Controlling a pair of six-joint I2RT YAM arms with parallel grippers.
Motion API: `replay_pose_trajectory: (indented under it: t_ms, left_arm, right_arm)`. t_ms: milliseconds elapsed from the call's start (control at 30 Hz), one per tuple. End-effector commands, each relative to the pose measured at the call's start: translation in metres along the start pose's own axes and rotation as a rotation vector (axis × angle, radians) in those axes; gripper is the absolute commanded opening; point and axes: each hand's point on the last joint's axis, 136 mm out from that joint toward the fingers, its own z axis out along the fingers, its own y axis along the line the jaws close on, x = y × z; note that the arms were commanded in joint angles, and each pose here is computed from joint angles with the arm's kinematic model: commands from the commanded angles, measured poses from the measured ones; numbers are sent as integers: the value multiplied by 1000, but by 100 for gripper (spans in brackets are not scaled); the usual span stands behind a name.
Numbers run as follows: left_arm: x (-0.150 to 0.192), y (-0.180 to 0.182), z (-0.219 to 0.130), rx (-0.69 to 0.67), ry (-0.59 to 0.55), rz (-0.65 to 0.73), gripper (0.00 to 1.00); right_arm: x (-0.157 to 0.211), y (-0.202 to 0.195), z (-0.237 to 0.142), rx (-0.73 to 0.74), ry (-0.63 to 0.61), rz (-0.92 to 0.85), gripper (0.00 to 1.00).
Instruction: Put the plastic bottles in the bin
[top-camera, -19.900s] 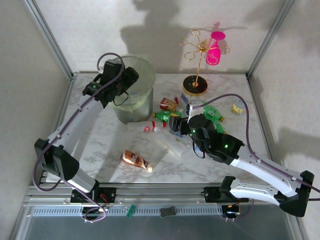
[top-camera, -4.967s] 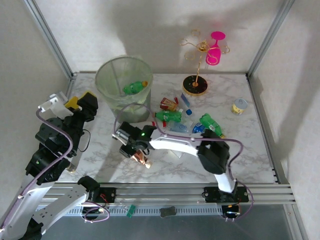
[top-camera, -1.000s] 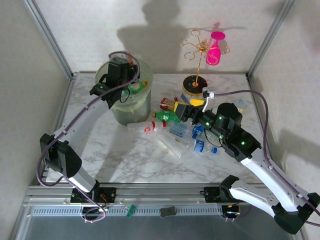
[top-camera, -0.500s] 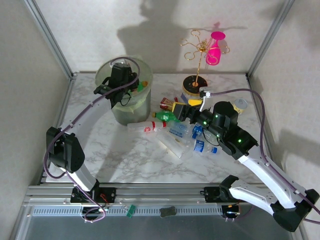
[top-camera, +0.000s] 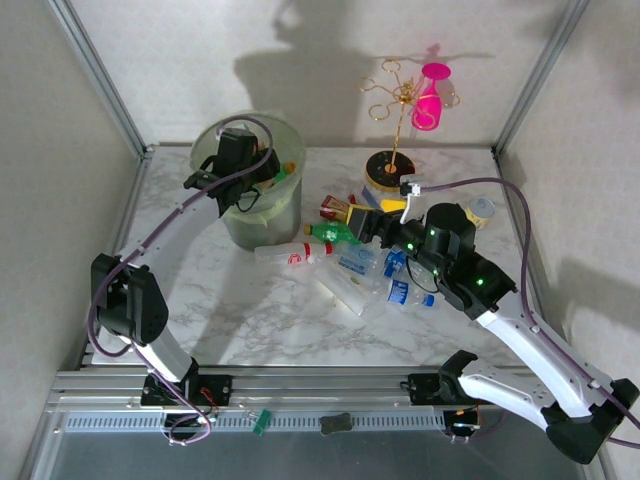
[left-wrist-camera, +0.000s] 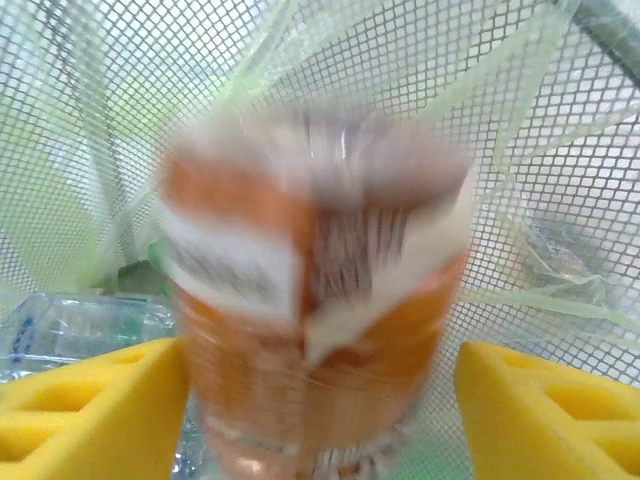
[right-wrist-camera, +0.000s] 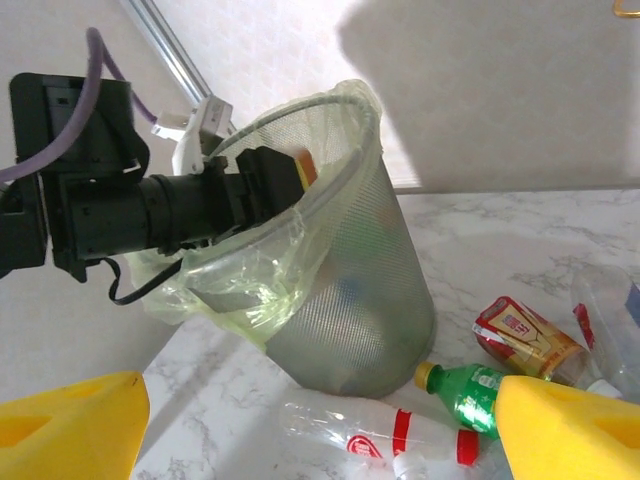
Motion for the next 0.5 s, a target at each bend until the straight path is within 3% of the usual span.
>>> replay_pose_trajectory:
  t_ms: [0, 267, 467]
  left_arm:
    - [-15, -2, -21, 33, -30, -25, 72]
    - [-26, -15, -40, 136, -54, -81, 76]
    - [-55, -39, -91, 288, -137, -147, 74]
  right_arm:
    - [-23, 5, -12, 4, -64, -20, 90]
    - [-29, 2, -16, 28, -82, -19, 89]
    - [-29, -11, -18, 106, -87, -11, 89]
